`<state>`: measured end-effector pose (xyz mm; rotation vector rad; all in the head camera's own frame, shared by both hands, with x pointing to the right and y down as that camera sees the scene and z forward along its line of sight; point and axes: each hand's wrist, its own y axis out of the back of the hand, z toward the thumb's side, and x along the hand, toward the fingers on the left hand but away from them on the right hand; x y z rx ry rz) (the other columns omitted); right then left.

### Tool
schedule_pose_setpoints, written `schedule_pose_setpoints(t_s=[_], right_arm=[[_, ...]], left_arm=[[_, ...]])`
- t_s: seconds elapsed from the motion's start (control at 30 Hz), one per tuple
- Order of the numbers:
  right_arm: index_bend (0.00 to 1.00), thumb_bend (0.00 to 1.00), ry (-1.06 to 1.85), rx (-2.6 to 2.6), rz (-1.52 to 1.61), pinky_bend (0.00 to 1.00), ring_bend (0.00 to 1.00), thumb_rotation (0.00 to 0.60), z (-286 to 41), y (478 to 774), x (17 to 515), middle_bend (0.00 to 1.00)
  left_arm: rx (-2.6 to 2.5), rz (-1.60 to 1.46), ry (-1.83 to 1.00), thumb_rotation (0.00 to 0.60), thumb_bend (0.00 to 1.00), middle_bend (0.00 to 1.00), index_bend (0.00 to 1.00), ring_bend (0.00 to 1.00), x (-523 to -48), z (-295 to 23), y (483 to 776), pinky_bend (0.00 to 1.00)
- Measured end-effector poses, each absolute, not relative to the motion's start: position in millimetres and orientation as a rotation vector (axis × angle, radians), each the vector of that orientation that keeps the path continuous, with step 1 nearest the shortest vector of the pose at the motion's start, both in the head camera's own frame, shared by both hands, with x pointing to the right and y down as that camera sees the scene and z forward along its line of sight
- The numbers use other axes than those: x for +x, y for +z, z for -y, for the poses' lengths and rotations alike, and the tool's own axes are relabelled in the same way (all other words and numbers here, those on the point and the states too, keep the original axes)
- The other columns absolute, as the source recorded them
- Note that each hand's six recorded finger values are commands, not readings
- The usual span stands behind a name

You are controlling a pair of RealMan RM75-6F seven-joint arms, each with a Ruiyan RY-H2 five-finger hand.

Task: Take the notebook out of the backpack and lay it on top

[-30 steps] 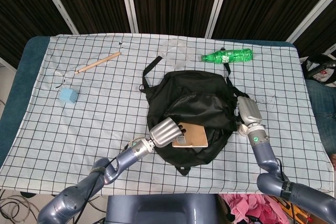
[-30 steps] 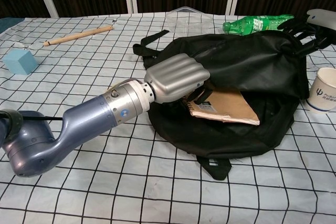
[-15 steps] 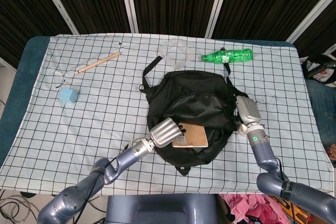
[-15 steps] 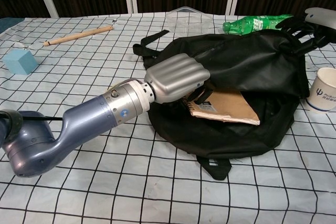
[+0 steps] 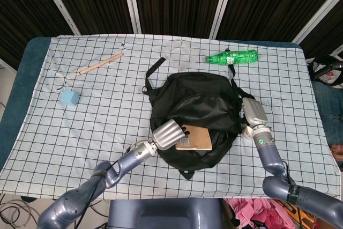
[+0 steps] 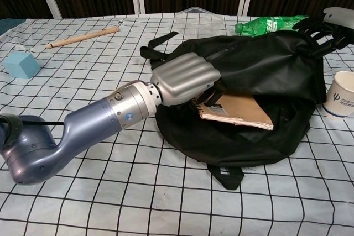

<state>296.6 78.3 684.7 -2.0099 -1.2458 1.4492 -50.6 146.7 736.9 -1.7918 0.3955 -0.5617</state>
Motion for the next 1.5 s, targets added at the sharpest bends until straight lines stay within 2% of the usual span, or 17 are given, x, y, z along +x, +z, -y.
schedule_pose_setpoints(t_s=[0.4,0.6,0.87,1.13,1.23,1.43,1.5], right_arm=[[0.81,0.56,1.444,-2.007,1.235,0.12,0.13,0.600,-75,685,290,0.08],[0.81,0.56,1.446,-2.006,1.236,0.12,0.13,0.600,-73,684,289,0.08],[0.81,0.56,1.441,-2.027,1.204,0.12,0.13,0.600,-79,683,284,0.08],[0.81,0.56,1.407,-2.054,1.170,0.12,0.13,0.600,-87,677,276,0.08],[0.81,0.56,1.385,-2.072,1.151,0.12,0.13,0.600,-92,673,271,0.08],[0.81,0.56,1.317,-2.133,1.081,0.12,0.13,0.600,-113,661,253,0.08],[0.78,0.53,1.290,-2.161,1.039,0.12,0.12,0.600,-124,656,247,0.08]], left_arm=[[-1.780,-0.536,-0.453,0.600,0.42,0.69,0.68,0.45,-61,-126,700,0.40],[-1.849,-0.625,-0.392,0.600,0.42,0.69,0.68,0.45,-73,-119,669,0.40],[-1.987,-0.794,-0.386,0.600,0.42,0.69,0.68,0.45,-108,-97,600,0.40],[-1.844,-1.002,-0.483,0.600,0.42,0.69,0.68,0.45,-192,-33,512,0.40],[-1.746,-1.062,-0.517,0.600,0.42,0.69,0.68,0.45,-220,-15,491,0.40],[-1.669,-1.101,-0.562,0.600,0.42,0.69,0.68,0.45,-245,0,488,0.40],[-1.666,-1.111,-0.571,0.600,0.42,0.69,0.68,0.45,-249,4,492,0.40]])
